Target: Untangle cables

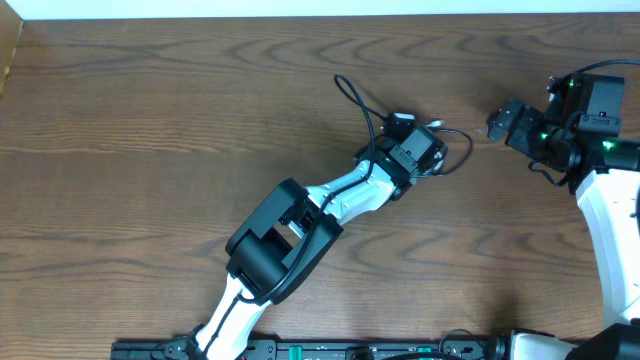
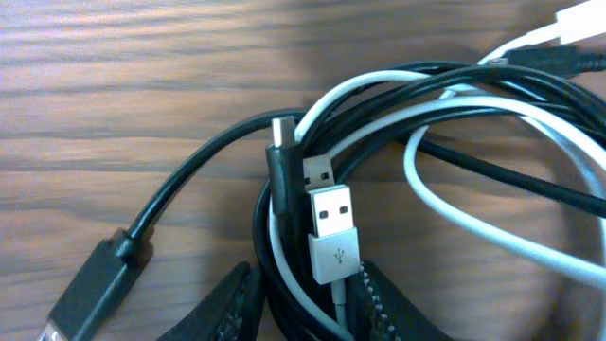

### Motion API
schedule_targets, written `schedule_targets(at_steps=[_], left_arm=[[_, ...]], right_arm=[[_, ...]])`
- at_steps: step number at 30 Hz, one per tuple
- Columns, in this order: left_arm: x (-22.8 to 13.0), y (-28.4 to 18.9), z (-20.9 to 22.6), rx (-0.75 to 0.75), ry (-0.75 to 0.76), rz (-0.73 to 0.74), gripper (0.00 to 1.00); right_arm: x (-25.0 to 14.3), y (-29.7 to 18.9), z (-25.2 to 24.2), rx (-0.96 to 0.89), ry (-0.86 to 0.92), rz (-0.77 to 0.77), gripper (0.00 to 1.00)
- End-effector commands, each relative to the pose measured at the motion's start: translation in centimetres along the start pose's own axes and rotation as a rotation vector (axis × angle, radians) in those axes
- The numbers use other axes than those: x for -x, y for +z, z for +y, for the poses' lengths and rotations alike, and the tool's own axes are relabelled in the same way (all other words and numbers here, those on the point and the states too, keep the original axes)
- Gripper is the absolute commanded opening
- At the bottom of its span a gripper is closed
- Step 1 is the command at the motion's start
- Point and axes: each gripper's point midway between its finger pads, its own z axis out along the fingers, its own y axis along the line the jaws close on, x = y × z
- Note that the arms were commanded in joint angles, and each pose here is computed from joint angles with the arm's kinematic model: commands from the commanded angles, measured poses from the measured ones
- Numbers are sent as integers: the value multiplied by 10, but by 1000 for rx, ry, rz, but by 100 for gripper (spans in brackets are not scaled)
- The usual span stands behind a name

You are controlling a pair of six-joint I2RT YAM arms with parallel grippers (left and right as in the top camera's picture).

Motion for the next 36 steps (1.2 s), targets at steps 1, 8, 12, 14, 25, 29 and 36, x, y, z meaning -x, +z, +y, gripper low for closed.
schedule_targets(at_steps=[1,8,12,14,25,29,36], left_arm=[[-17,16,45,218,87,-3,32],[-38,17,12,16,52,124,34],[-50,13,-20,-184,22,218,37],[-50,13,-21,-198,17,222,34],[-15,-6,-11,-218,26,157,7],[22,-42,0,-237,-12,94,8],[89,-120,18,-304,-82,-74,8]], right_arm=[[8,-8,3,7,-20,-32,99],[10,-9,-1,-18,-20,-41,99],[10,-9,-1,-18,-19,-42,99],[10,-8,-1,-17,-19,-42,99],[16,-9,2,-8,-24,-66,99],[19,-9,5,5,-29,-79,99],[13,-9,31,133,-48,-46,99]])
